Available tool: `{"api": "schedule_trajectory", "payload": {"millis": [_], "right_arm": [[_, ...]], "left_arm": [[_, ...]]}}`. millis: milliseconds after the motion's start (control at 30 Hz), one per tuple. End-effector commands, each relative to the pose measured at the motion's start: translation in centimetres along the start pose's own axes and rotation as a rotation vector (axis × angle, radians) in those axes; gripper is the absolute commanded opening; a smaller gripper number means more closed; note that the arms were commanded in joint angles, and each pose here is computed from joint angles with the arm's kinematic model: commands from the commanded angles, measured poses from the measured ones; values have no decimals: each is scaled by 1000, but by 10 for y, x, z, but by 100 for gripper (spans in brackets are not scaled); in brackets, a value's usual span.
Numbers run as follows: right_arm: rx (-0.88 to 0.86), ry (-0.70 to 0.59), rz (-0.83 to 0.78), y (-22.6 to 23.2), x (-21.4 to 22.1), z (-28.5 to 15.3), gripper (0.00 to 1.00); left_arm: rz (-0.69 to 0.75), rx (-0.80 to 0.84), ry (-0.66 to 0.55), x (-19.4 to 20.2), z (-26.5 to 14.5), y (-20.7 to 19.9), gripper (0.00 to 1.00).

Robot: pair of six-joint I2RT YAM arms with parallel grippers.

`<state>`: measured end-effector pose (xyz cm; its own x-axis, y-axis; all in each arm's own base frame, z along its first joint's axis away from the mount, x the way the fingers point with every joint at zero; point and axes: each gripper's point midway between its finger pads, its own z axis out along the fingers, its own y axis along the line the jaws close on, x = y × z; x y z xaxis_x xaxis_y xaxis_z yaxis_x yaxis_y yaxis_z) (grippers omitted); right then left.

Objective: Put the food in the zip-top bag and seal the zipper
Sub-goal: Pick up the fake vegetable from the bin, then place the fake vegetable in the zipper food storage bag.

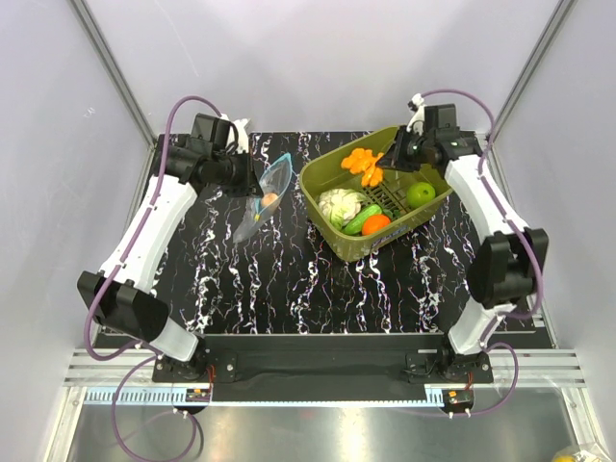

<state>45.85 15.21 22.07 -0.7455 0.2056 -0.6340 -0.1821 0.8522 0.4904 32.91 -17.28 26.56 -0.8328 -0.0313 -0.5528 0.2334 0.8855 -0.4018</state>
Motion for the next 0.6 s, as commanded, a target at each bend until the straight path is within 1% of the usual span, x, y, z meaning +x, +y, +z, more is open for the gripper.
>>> {"api": "schedule_trajectory", "payload": {"millis": [0, 33, 100, 133, 200, 333, 400, 567], "right_arm": [[-90, -66, -59, 46, -15, -52, 0], [-118, -63, -55, 56, -12, -61, 0], [-150, -41, -53, 68, -3, -70, 0], [-194, -30, -70, 83, 4, -80, 0], [-238, 1, -81, 98, 16, -87, 0], [-353, 69, -107, 136, 36, -105, 0], [-385, 95, -109, 150, 43, -112, 0], [-479, 185, -68, 183, 61, -120, 0]], "left_arm": [[52, -74, -89, -15, -4, 6, 0], [59, -98, -85, -9, 2, 9, 0], [71, -94, -158, -16, 1, 4, 0], [79, -112, -157, -9, 8, 6, 0], [99, -117, -216, -15, 9, 1, 0], [148, -179, -265, -12, 13, -6, 0], [153, -182, -305, -14, 9, -10, 0], [169, -213, -358, -7, 1, -12, 0]]}}
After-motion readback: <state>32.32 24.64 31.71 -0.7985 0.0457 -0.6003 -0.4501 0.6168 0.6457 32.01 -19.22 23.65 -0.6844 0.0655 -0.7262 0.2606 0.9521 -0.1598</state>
